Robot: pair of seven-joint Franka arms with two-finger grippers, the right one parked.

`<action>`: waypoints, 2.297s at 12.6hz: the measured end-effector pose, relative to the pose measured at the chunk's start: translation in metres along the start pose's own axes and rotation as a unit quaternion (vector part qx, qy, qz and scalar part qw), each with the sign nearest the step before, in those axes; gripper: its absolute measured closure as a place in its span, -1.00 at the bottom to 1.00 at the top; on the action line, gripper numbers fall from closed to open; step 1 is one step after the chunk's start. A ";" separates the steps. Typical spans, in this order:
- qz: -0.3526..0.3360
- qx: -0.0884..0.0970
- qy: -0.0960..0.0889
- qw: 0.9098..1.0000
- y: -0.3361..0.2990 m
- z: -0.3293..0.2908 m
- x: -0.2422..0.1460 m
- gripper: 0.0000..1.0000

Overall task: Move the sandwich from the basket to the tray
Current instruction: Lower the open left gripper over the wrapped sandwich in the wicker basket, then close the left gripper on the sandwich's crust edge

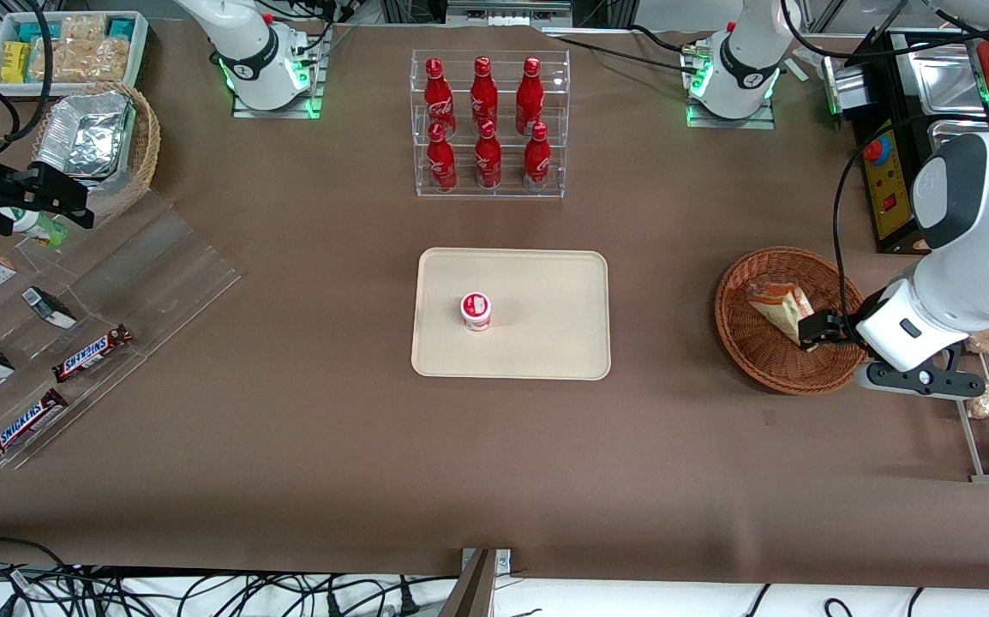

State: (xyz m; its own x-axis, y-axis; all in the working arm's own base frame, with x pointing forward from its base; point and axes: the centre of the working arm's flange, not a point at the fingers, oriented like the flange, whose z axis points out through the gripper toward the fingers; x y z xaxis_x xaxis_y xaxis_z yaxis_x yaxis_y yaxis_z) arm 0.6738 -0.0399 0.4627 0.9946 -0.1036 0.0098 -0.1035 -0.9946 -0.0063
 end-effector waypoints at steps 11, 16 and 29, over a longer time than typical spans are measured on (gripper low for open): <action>-0.097 0.004 -0.067 0.993 -0.042 0.015 -0.017 -1.00; -0.325 0.044 -0.080 0.941 -0.047 0.068 -0.027 -1.00; -0.386 0.056 0.001 0.921 -0.034 0.194 -0.126 -1.00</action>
State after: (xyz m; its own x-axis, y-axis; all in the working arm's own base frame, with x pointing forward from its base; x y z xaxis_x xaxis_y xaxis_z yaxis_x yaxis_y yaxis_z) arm 0.5536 0.0080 0.2673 0.7715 0.6338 0.0558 0.6359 -0.7652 -0.1006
